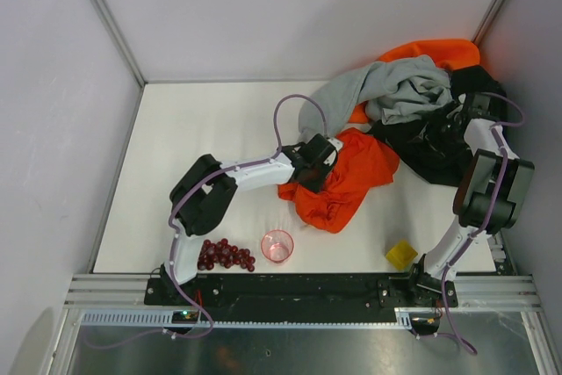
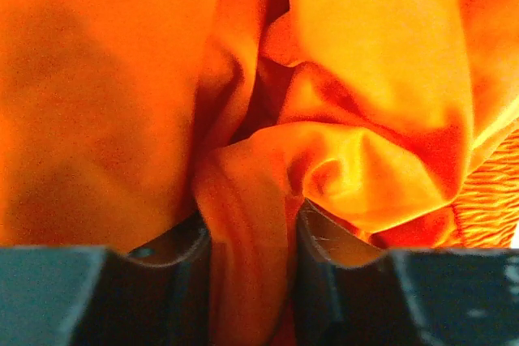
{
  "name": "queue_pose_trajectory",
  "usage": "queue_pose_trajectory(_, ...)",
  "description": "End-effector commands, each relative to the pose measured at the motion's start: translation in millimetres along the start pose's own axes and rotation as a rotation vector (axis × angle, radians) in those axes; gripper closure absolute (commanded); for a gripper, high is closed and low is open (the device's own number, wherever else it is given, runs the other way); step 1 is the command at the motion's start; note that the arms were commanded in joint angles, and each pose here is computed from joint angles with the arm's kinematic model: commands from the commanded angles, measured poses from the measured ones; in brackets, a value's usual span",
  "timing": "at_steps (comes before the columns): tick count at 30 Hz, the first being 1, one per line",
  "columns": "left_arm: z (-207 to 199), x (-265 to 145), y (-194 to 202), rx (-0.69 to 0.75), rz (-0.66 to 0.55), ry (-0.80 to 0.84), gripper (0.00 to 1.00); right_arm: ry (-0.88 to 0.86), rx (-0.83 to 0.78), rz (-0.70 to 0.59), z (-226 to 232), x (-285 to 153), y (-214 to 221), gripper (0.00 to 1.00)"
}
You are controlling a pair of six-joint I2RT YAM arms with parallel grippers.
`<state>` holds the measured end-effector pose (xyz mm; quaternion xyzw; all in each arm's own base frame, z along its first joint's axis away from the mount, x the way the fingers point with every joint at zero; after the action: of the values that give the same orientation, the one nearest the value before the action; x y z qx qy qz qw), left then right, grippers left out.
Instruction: Pick out a specific cloth from the pile
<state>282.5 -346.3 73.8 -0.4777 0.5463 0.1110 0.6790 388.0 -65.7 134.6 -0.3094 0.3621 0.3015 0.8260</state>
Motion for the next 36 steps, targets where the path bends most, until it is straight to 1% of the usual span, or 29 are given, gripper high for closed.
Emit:
queue_pose_trajectory(1, -10.2, 7.6, 3.2, 0.008, 0.024, 0.047, 0.77, -0.022, -0.033, -0.033, 15.3, -25.1, 3.5, 0.37)
queue_pose_trajectory(3, -9.2, 5.7, 2.2, 0.001, 0.018, 0.037, 0.91, -0.029, -0.041, -0.048, 19.5, -32.6, 3.6, 0.30)
queue_pose_trajectory(5, -8.2, 1.1, -1.2, -0.003, 0.003, 0.024, 0.97, -0.037, -0.050, -0.065, 23.9, -40.1, 4.0, 0.24)
queue_pose_trajectory(11, -5.0, -24.8, -20.8, -0.033, -0.074, 0.018, 0.99, -0.089, -0.080, -0.100, 39.3, -62.4, 11.3, 0.10)
queue_pose_trajectory(17, 1.5, -58.1, -40.9, -0.093, -0.156, 0.052, 0.99, -0.124, -0.119, -0.122, 51.5, -76.3, 27.5, 0.02)
queue_pose_trajectory(25, 21.3, -118.8, -70.2, -0.175, -0.295, 0.127, 0.99, -0.132, -0.160, -0.143, 59.0, -89.6, 55.8, 0.01)
queue_pose_trajectory(30, 51.2, -161.7, -86.1, -0.244, -0.393, 0.170, 0.99, -0.137, -0.181, -0.148, 60.5, -94.7, 75.3, 0.01)
queue_pose_trajectory(34, 82.0, -202.1, -96.5, -0.285, -0.496, 0.158, 0.99, -0.129, -0.198, -0.143, 58.8, -96.5, 88.9, 0.01)
queue_pose_trajectory(36, 97.2, -228.6, -100.5, -0.308, -0.562, 0.150, 0.99, -0.124, -0.204, -0.141, 57.0, -97.6, 94.4, 0.01)
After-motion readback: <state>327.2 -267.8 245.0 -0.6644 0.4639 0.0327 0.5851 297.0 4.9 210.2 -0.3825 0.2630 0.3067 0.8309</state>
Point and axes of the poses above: each gripper's point midway between its finger pads, its own x axis out along the fingers, its own z axis along the line the jaws close on, y = z × x, the point moved 5 cm from there along -x, back along the fingers, and after that the axes turned 2 degrees about x, right-handed, at the moved point
